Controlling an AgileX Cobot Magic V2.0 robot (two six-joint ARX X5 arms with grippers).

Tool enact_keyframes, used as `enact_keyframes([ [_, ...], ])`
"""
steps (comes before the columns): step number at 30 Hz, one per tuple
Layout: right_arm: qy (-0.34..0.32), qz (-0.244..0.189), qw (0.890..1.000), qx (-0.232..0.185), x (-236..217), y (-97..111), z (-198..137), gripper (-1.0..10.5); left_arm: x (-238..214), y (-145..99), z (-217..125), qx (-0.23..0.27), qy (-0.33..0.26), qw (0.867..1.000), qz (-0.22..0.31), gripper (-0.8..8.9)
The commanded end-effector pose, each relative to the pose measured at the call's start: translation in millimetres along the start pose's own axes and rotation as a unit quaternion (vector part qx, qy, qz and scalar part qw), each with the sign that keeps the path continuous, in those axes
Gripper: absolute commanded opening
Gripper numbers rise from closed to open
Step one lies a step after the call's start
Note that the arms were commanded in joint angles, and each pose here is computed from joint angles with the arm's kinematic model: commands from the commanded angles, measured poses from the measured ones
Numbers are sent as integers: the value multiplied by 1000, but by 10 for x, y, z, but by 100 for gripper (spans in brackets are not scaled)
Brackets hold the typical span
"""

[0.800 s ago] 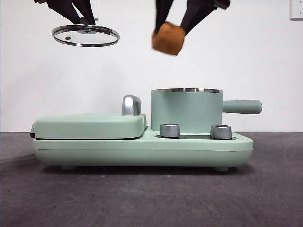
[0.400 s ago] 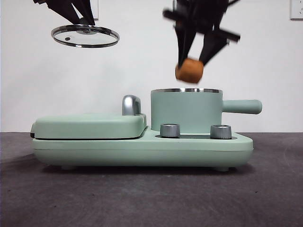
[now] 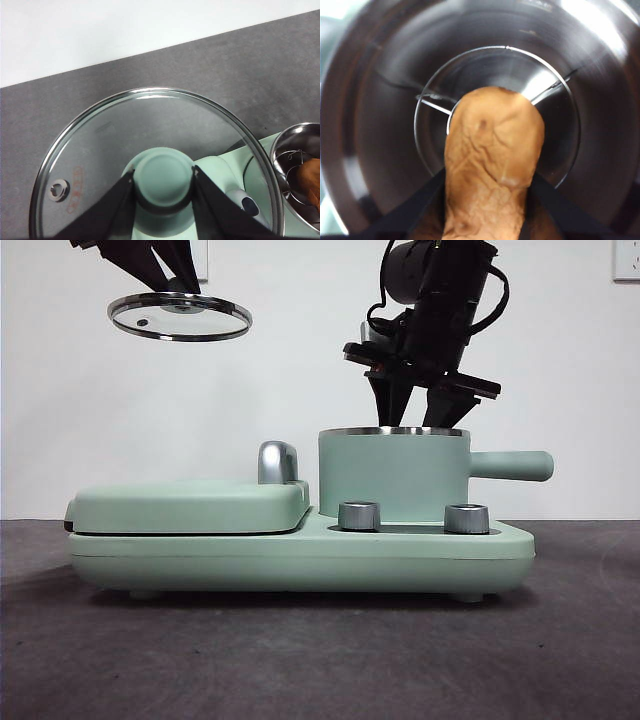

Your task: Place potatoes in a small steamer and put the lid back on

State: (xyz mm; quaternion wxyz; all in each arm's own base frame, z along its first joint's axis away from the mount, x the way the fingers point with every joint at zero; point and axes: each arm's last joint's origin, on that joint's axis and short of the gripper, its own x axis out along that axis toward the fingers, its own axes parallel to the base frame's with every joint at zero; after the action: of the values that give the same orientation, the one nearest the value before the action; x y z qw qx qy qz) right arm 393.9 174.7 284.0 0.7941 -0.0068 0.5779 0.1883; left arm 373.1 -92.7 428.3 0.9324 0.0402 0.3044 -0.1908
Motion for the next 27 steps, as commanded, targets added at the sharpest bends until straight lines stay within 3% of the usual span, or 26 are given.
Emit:
enact_keyframes([
  [1,-1,3,1000,-9,53,24,43,172,-50,-18,83,6,-25,1000,-1,10],
  [5,-1,3,1000,-11,47,37,43,369,-50,-18,82,6,-25,1000,-1,10],
  [8,-8,4,1000,-12,-22,53,68,418,-50,-18,80,6,-23,1000,-1,10],
  [14,-22,5,1000,-16,-458,151,122,422,-49,-20,73,3,-20,1000,-1,10],
  [19,-23,-28,999,-32,-795,227,68,422,-43,-67,59,2,-11,1000,-7,10],
  [27,-67,-14,996,-54,-1318,387,-186,421,-25,-212,57,11,-7,1000,-22,10],
])
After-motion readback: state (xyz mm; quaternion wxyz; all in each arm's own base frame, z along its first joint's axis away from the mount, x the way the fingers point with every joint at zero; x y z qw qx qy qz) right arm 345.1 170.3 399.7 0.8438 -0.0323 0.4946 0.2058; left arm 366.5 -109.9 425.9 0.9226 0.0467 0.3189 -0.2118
